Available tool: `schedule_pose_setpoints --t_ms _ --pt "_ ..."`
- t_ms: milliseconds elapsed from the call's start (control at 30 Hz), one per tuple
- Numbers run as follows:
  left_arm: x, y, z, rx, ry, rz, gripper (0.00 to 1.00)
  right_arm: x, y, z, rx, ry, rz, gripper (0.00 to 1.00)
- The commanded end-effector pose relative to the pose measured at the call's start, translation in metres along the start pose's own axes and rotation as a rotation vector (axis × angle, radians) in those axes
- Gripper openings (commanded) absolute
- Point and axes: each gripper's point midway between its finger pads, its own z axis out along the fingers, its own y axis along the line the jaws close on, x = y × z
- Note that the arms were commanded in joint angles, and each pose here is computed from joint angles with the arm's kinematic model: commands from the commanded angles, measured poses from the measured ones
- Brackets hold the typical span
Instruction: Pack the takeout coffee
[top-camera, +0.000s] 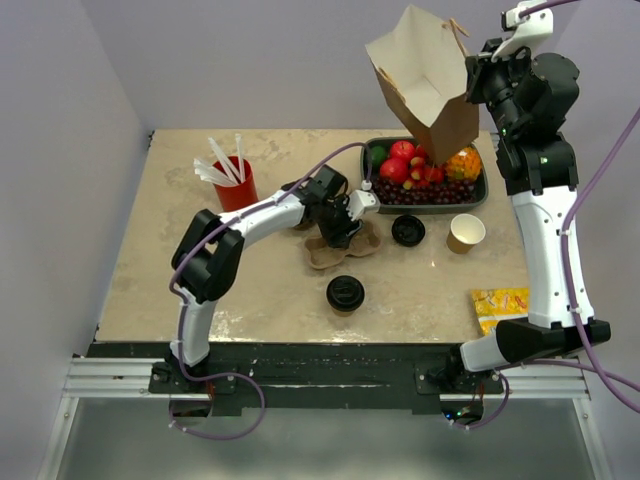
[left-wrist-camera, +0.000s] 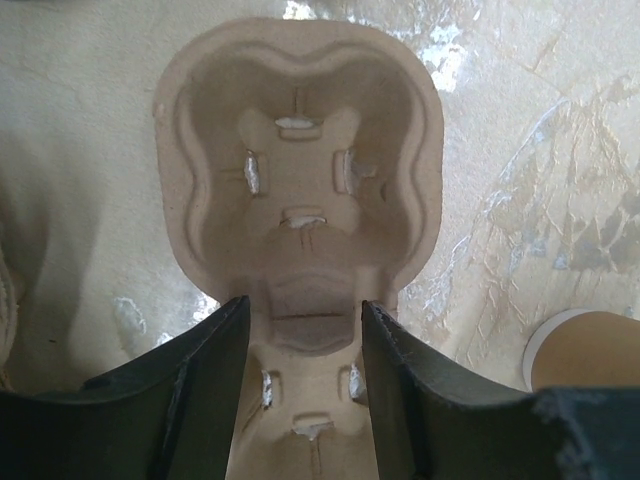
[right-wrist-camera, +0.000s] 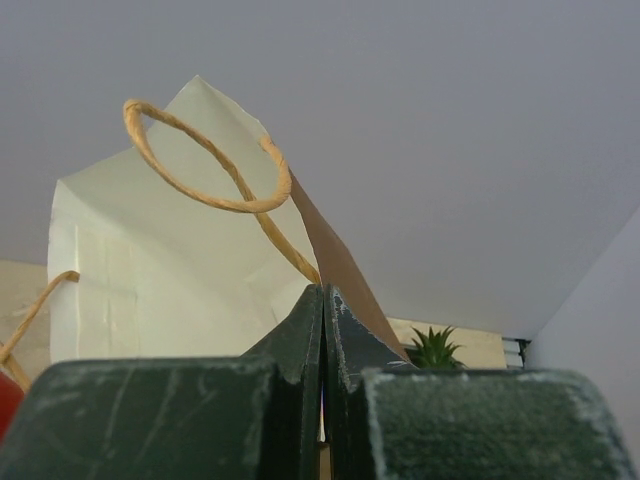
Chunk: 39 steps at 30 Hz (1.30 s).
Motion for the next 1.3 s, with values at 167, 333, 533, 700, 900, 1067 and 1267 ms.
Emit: schedule_pose_setpoints --t_ms 167,333,533,700,900,1067,1267 --pt "0.005 0.003 0.007 -0.016 0.035 0.035 0.52 -0.015 -0.002 -0.002 0.004 -0.052 0.025 0.0" --pt "0.005 0.001 0.01 -0.006 0.033 0.02 0.48 -0.014 -0.002 -0.002 0.005 -0.049 0.03 0.0" --pt "-0.008 0.0 0.005 -0.01 0.005 0.021 0.31 -0.012 -0.002 -0.003 0.005 -0.046 0.03 0.0" --pt "-0.022 -0.004 -0.014 -0.015 -0.018 0.021 0.21 -0.01 -0.002 -0.003 0.004 -0.041 0.03 0.0" --pt "-0.045 -0.024 -0.089 -0.05 -0.117 0.083 0.2 0.004 0.022 0.003 -0.132 -0.012 0.029 0.0" --pt "-0.016 -0.037 -0.166 -0.136 -0.119 0.089 0.2 0.022 0.052 0.012 -0.298 0.025 0.035 0.0" --pt "0.039 -0.022 -0.264 -0.274 -0.142 0.052 0.2 0.03 0.111 0.018 -0.522 0.068 0.081 0.0"
